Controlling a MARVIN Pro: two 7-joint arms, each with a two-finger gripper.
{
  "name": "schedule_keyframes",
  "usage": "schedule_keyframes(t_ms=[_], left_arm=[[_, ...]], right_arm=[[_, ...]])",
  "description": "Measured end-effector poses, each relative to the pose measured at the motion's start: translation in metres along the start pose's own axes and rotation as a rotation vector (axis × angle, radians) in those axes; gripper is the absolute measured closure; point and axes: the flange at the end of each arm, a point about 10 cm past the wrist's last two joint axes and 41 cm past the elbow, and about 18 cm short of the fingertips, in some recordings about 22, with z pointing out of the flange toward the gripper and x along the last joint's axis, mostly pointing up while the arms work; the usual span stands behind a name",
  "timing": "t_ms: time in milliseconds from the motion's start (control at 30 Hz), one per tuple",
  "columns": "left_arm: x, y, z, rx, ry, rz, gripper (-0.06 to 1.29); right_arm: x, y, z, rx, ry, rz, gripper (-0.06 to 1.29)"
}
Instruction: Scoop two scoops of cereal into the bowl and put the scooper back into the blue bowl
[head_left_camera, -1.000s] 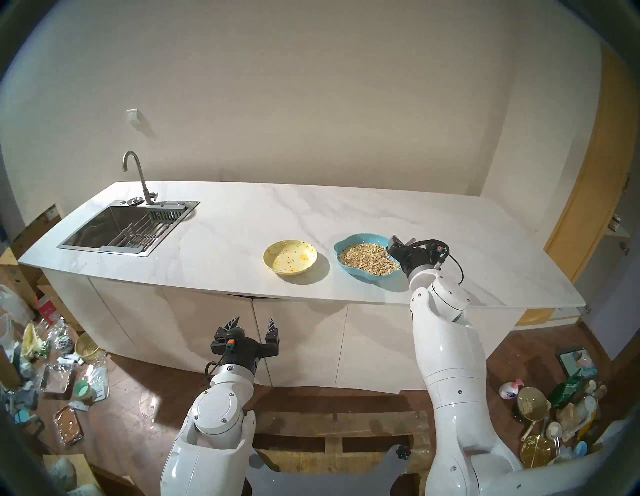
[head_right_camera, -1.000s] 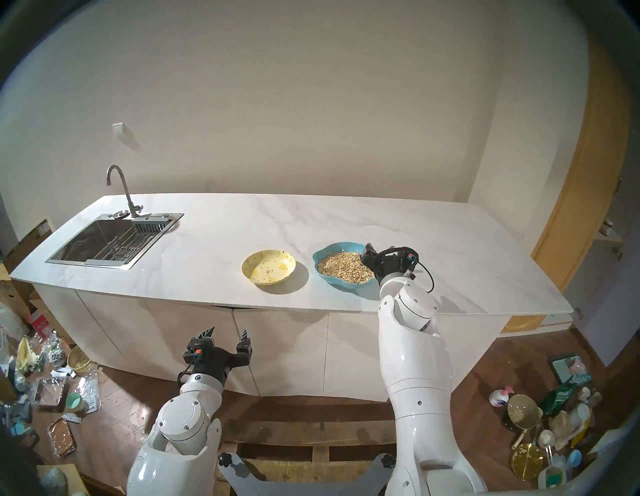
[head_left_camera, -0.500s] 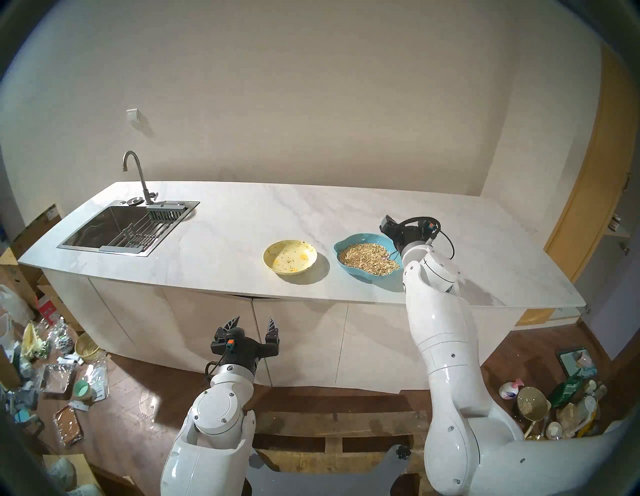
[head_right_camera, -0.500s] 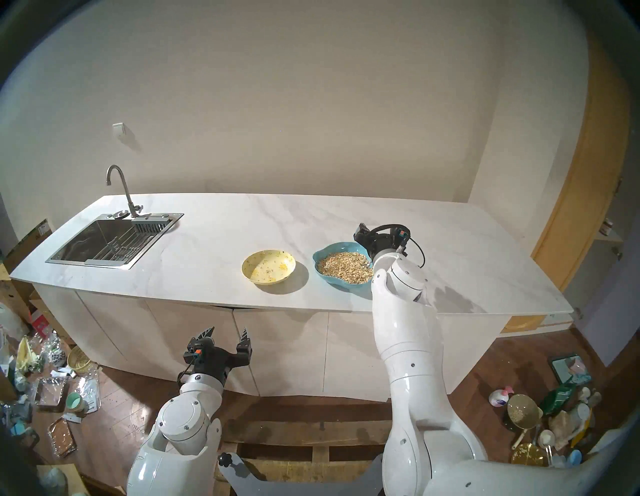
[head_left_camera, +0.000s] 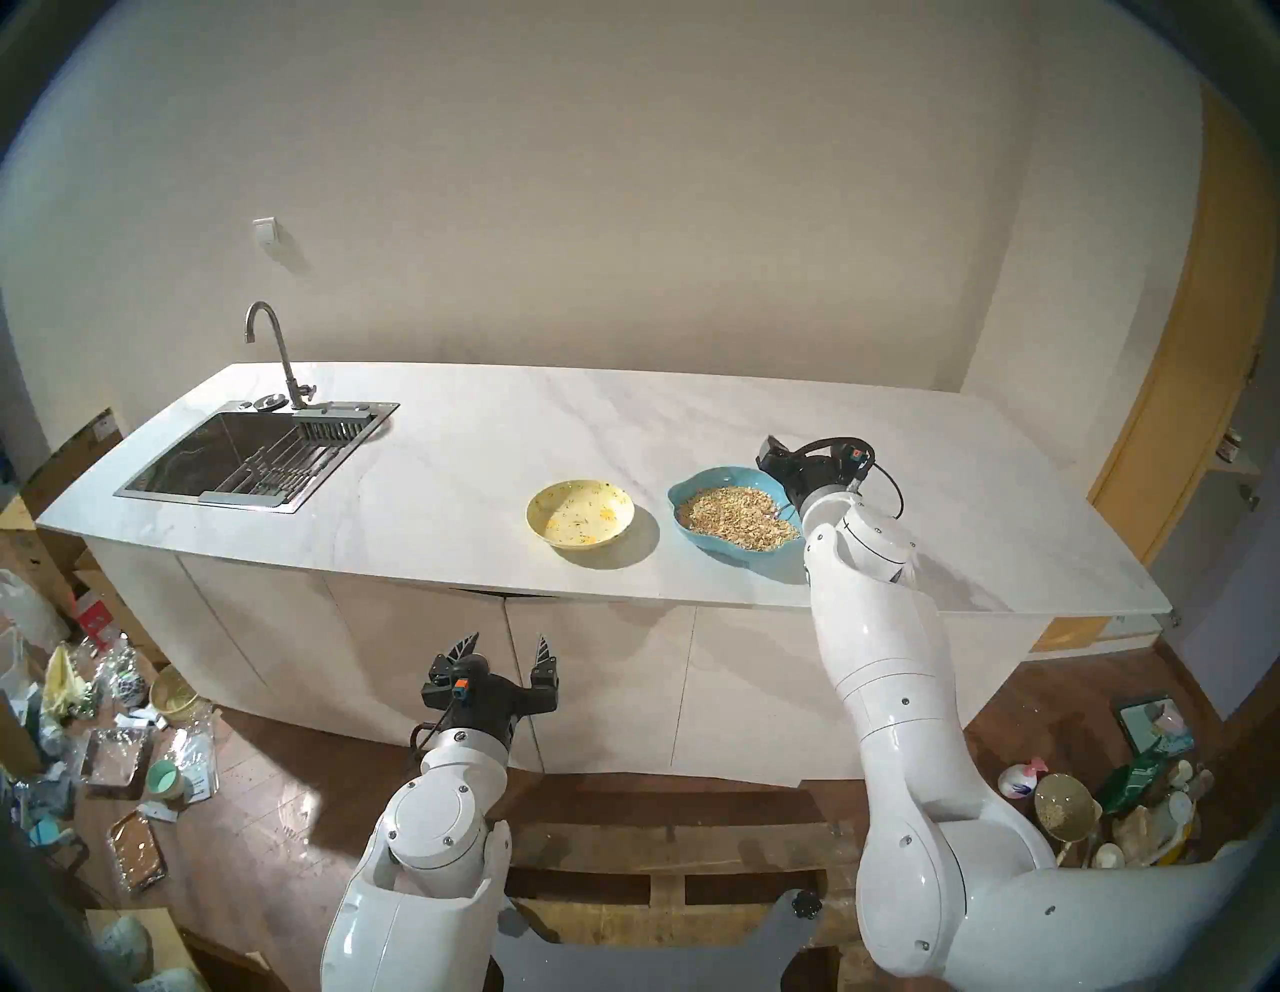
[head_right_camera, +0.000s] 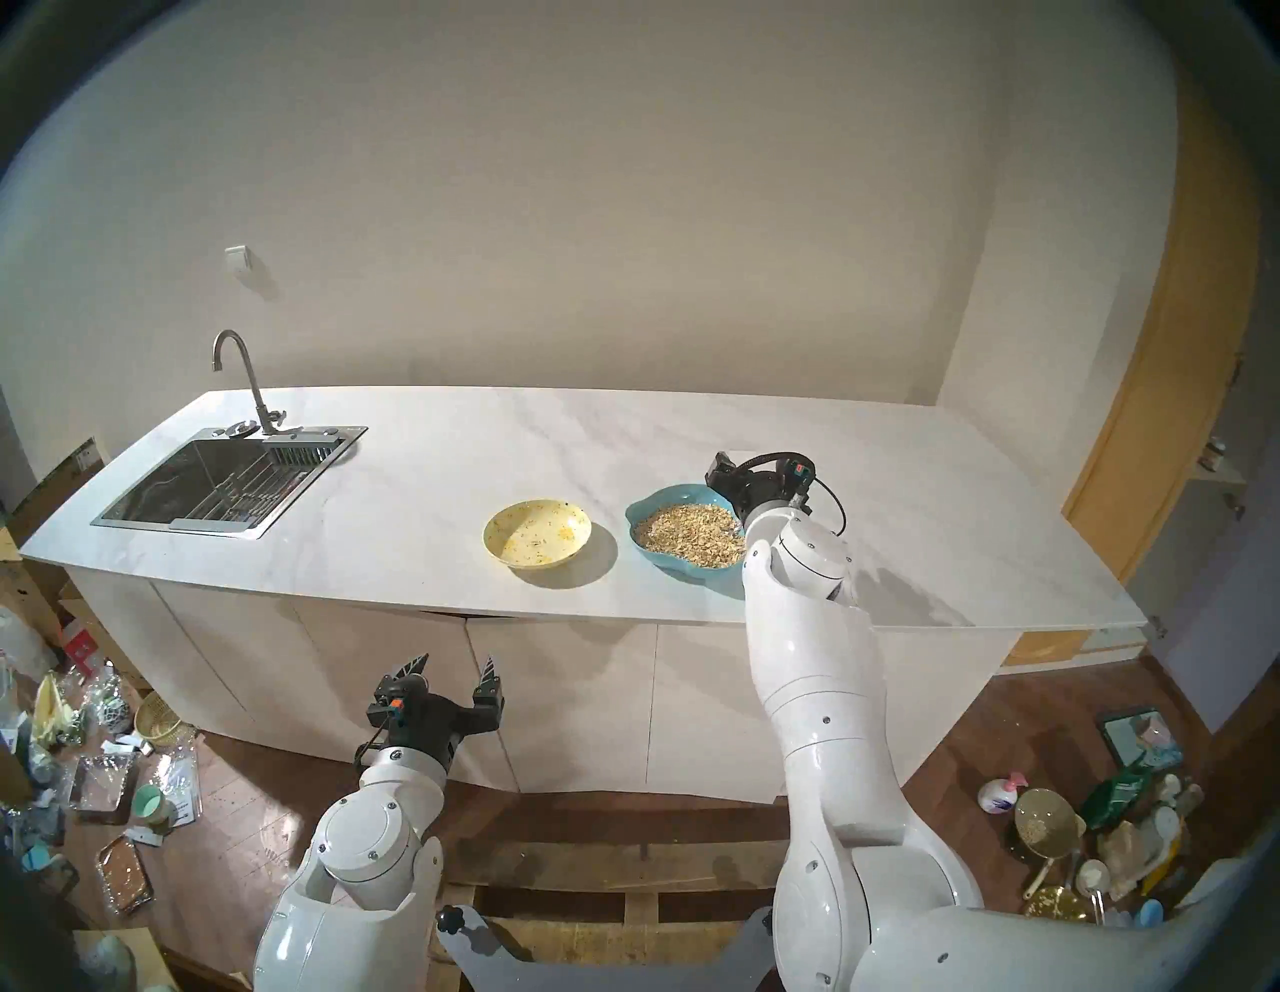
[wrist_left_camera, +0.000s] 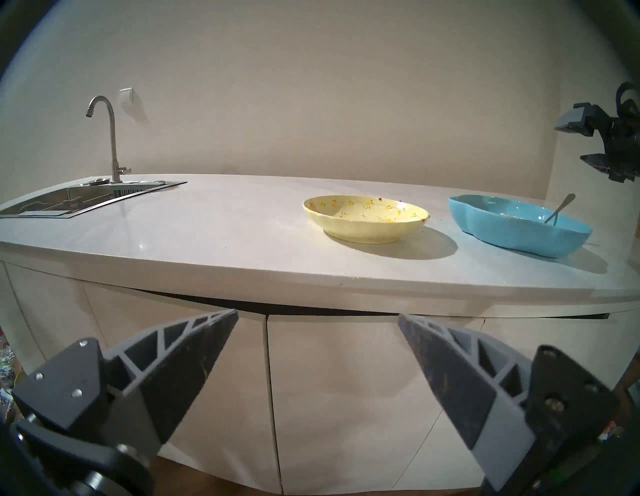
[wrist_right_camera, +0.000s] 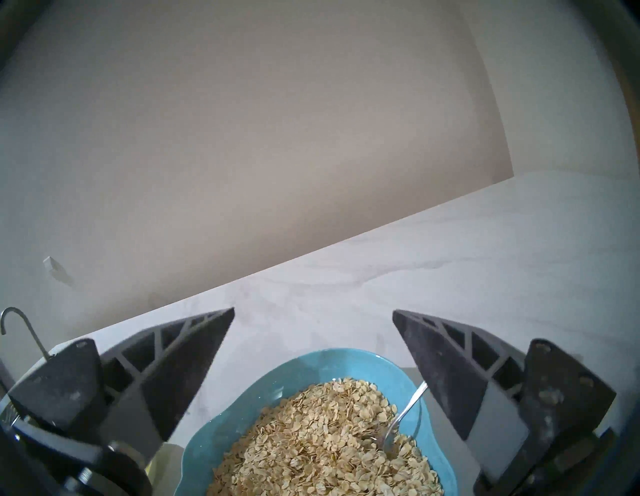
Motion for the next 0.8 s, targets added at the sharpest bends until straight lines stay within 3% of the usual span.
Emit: schedule_keyframes(t_ms=[800], left_arm=[[0.0,0.0,0.0,0.0,0.0,0.0,-0.03]], right_arm=[[0.026,0.029,0.016,0.001,0.041,-0.032,-0.01]])
